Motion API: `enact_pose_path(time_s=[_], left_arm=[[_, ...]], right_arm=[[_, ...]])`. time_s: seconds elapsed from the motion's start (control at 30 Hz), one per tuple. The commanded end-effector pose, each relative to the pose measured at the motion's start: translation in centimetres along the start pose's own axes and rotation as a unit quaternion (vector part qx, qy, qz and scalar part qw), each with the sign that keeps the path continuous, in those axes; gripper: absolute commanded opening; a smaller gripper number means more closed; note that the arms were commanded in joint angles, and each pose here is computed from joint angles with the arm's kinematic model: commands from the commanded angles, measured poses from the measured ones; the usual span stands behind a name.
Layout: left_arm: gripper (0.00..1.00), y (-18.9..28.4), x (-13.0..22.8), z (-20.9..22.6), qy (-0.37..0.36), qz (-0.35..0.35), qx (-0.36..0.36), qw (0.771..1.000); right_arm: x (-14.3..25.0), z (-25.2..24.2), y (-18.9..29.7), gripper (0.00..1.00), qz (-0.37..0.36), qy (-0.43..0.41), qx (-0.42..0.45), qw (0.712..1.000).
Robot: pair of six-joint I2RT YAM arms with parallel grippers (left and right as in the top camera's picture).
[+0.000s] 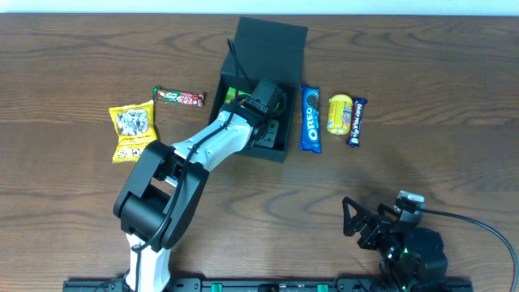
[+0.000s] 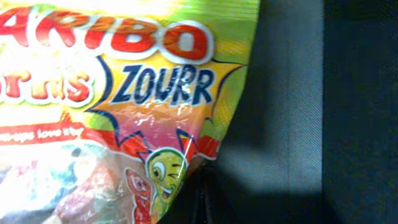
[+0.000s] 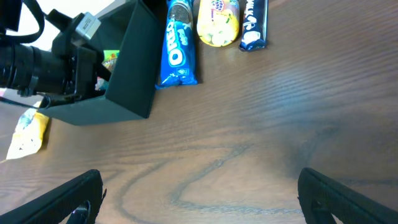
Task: Pack container
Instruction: 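Lower the Haribo bag into the black box and open left gripper, then lift the left gripper out of the box and back away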
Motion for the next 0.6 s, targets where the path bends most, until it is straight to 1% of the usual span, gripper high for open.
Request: enact_pose_path(time_s=[0.0, 0.03, 0.1, 0.13, 0.2, 0.27, 0.33, 0.43, 0.5, 0.57], left_arm=[[0.06, 0.5, -1.0, 0.8, 0.034, -0.014, -0.020, 0.999], [0.06, 1.4, -1.6, 0.6, 0.035, -0.023, -0.017, 0.999], [0.06, 4.2, -3.4, 0.2, 0.035, -0.052, -0.010, 0.998], [0.06, 7.0, -4.8, 0.2, 0.038, -0.078, -0.008, 0.996], [0.06, 10.8, -6.3, 1.0, 0.048, -0.111, -0.018, 0.992], [0.06, 14.9, -7.7, 4.0, 0.074, -0.154, -0.046, 0.984], [0.06, 17.0, -8.0, 7.4, 0.111, -0.161, -0.047, 0.980], [0.06, 16.7, -6.6, 13.2, 0.189, -0.113, 0.000, 0.975], [0.06, 15.7, -5.5, 15.6, 0.210, -0.092, 0.022, 0.973], [0.06, 14.8, -4.2, 17.5, 0.223, -0.074, 0.028, 0.972]], right_arm=[[0.0, 0.0, 0.0, 0.99, -0.001, -0.014, 0.000, 1.000], [0.0, 0.0, 0.0, 0.99, -0.001, -0.015, 0.000, 1.000], [0.0, 0.0, 0.0, 0.99, -0.001, -0.045, 0.000, 0.999], [0.0, 0.1, 0.0, 0.99, 0.000, -0.077, -0.003, 0.997], [-0.1, 0.5, 0.0, 0.99, 0.001, -0.093, -0.015, 0.996], [-0.5, 1.6, 0.0, 0.99, -0.002, -0.091, -0.044, 0.995], [-1.5, 3.1, 0.1, 0.99, -0.013, -0.085, -0.080, 0.993], [-3.1, 5.4, -0.4, 0.99, -0.021, -0.067, -0.128, 0.989], [-3.5, 6.6, -1.1, 0.99, -0.014, -0.036, -0.150, 0.988], [-3.9, 7.2, -2.3, 0.99, 0.001, -0.016, -0.154, 0.988]])
Point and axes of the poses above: each gripper's point midway between its finger pads, its own y axis back along the fingers, its own z axis along the line the jaws close on, x = y × z, the point moved 1 cm from there along y, back along the fingers, and after that the axes turned 1 degree about y, right-handed, at the moved point
